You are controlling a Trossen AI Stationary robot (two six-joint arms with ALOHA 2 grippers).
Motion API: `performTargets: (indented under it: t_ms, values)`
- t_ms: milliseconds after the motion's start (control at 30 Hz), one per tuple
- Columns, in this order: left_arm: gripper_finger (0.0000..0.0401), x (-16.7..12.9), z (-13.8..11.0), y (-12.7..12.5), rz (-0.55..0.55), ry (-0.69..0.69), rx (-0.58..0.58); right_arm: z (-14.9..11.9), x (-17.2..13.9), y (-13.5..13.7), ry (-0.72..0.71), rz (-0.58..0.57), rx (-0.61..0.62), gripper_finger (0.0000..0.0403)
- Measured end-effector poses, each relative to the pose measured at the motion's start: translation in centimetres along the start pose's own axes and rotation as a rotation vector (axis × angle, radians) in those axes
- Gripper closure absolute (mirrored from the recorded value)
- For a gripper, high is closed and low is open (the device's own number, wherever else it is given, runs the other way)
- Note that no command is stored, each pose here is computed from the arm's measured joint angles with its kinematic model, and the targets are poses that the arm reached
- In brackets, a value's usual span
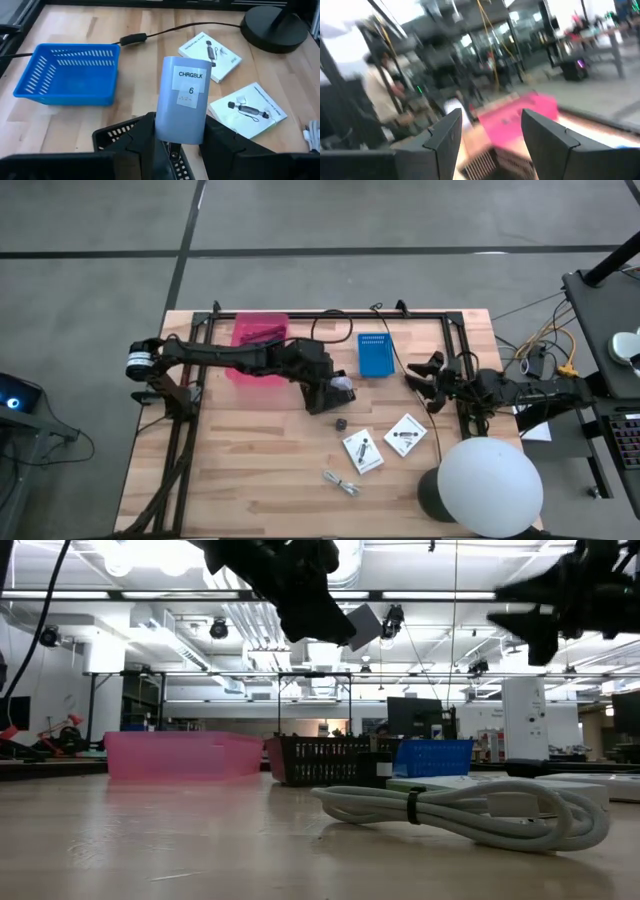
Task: Pick and place items into bin
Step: Put the blue charger adapter into the blue bin
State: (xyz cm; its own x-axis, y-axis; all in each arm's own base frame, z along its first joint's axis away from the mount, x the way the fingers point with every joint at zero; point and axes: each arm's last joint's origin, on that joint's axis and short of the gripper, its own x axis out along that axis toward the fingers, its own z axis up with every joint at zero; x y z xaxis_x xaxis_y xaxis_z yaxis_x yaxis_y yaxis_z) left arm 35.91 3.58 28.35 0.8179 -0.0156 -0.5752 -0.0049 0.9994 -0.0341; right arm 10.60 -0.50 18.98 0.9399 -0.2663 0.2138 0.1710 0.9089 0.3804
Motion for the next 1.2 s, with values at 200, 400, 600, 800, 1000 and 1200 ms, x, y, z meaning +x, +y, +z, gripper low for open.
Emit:
performTargets:
  t_ms: [200,400,600,800,1000,1200]
  values:
    - [0.0294,0.0,0.0,0.2,0.004,-0.005,-0.002,1.3,0.3,0.7,-0.083,0.07,-0.021,0.0211]
    - [0.0294,-0.1,0.3,0.2,0.008,-0.026,-0.001,4.2,2.3,2.4,-0.059,0.087,-0.119,0.0211]
    - [0.0294,-0.3,0.8,0.5,0.02,-0.041,-0.003,5.4,5.2,3.0,0.239,-0.035,-0.216,0.0211]
    - [0.0294,-0.3,0.9,0.7,0.027,-0.048,-0.005,5.8,8.0,3.3,0.352,-0.097,-0.283,0.0211]
    - [0.0294,-0.4,0.9,0.9,0.084,-0.047,-0.006,6.1,11.0,3.6,0.411,-0.073,-0.313,0.0211]
    - [0.0294,-0.4,0.9,1.2,0.108,-0.047,-0.011,5.4,13.8,3.2,0.507,-0.001,-0.292,0.0206]
